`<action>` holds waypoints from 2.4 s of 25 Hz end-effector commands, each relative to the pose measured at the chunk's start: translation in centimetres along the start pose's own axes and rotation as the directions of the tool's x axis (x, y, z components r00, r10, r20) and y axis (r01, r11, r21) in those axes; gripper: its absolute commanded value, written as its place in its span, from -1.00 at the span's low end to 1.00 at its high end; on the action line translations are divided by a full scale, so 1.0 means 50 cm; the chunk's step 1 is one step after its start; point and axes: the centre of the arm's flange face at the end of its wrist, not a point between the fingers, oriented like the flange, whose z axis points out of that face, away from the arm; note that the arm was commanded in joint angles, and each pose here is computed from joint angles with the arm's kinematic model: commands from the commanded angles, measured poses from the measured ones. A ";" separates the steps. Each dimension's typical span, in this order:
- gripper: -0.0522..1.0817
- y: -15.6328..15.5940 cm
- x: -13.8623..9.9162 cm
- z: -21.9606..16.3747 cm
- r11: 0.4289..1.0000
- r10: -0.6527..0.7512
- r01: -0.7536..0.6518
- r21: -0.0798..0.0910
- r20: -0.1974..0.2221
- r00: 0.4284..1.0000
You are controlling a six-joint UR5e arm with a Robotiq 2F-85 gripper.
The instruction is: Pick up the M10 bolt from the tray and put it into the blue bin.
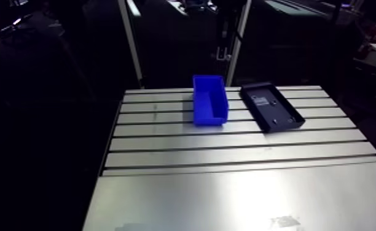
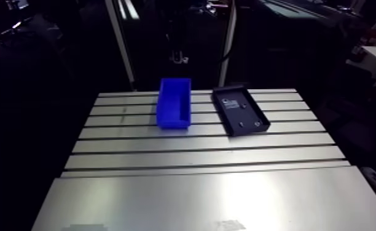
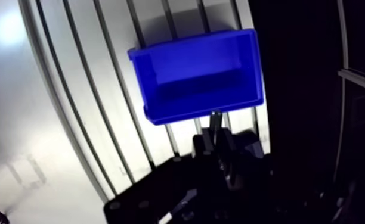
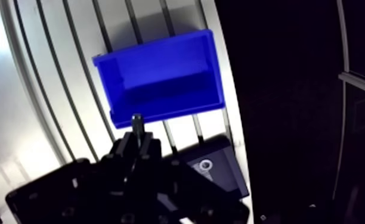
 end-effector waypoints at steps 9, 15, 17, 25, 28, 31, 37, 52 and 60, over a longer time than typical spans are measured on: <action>0.85 -0.005 0.037 0.093 1.000 -0.029 0.029 0.002 -0.001 1.000; 0.85 0.003 0.038 0.132 0.999 -0.026 0.026 0.031 0.005 1.000; 0.85 0.009 0.037 0.136 1.000 -0.024 0.024 0.019 0.001 1.000; 0.85 0.008 0.037 0.194 1.000 -0.021 0.021 0.022 0.002 1.000; 0.85 0.004 0.039 0.224 0.999 -0.016 0.016 0.030 0.002 1.000; 0.85 0.003 0.040 0.249 0.999 -0.012 0.012 0.037 0.003 1.000; 0.85 0.006 0.037 0.282 0.999 -0.008 0.008 0.048 0.007 1.000; 0.83 -0.013 0.034 0.336 0.998 -0.010 0.009 0.070 0.014 1.000; 0.60 -0.012 0.033 0.343 0.997 -0.014 0.013 0.074 0.015 1.000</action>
